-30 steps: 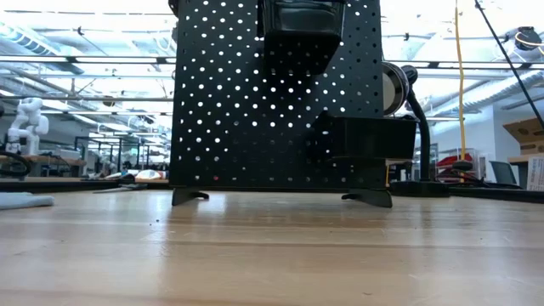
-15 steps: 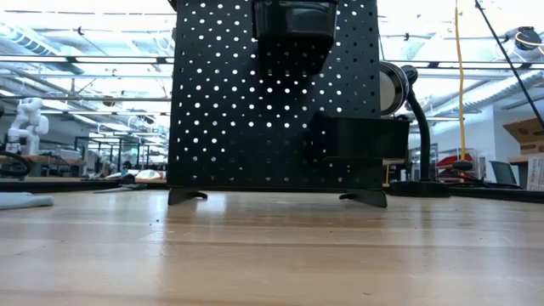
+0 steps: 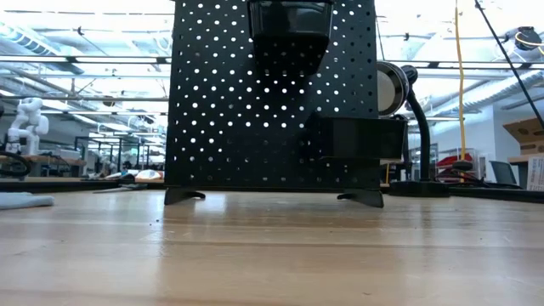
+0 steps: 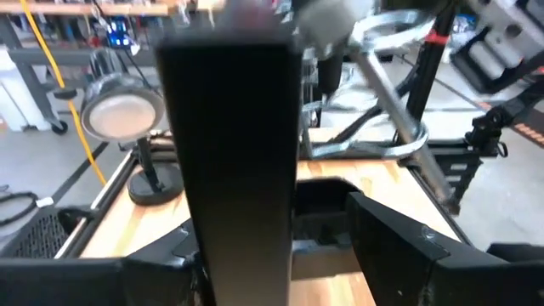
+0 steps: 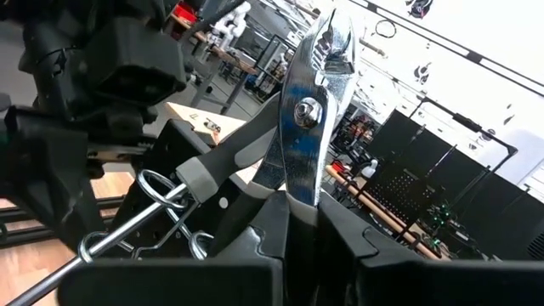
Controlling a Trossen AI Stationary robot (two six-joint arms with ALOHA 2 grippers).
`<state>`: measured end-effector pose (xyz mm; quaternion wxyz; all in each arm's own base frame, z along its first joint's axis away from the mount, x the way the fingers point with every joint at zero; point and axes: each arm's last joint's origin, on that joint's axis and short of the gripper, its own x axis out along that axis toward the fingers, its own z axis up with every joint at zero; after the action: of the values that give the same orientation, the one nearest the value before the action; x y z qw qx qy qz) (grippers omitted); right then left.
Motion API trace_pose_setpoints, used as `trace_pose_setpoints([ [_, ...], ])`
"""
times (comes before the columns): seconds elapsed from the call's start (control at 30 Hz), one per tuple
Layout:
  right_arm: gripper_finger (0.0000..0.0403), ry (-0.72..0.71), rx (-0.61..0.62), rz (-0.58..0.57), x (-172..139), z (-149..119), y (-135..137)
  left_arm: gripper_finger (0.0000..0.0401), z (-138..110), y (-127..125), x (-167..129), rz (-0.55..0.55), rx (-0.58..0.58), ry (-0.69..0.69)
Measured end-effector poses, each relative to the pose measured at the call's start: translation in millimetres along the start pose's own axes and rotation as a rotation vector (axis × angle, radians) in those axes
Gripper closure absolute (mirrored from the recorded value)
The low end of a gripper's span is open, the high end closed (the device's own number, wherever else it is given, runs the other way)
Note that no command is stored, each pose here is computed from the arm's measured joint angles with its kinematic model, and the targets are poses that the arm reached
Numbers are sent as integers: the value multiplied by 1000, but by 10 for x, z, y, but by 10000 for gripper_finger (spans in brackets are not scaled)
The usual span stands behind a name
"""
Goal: Hang tools onto peg board
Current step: Unhang the black pliers from the black peg board
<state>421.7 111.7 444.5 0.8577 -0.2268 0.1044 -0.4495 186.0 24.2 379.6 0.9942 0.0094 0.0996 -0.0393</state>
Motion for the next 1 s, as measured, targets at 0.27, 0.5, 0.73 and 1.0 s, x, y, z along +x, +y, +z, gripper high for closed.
trace_pose_setpoints([
  [0.27, 379, 0, 1, -1, 0, 1, -1, 182, 62, -4, -36, 4, 12, -59],
  [0.5, 379, 0, 2, -1, -3, 2, -1, 182, 94, -6, -38, -8, 20, -92],
  [0.73, 379, -1, 2, 0, -11, 4, 1, 182, 144, -6, -44, -9, 32, -144],
  [1.0, 379, -3, 4, 3, -24, 8, 2, 182, 138, 16, 4, 10, 5, -136],
])
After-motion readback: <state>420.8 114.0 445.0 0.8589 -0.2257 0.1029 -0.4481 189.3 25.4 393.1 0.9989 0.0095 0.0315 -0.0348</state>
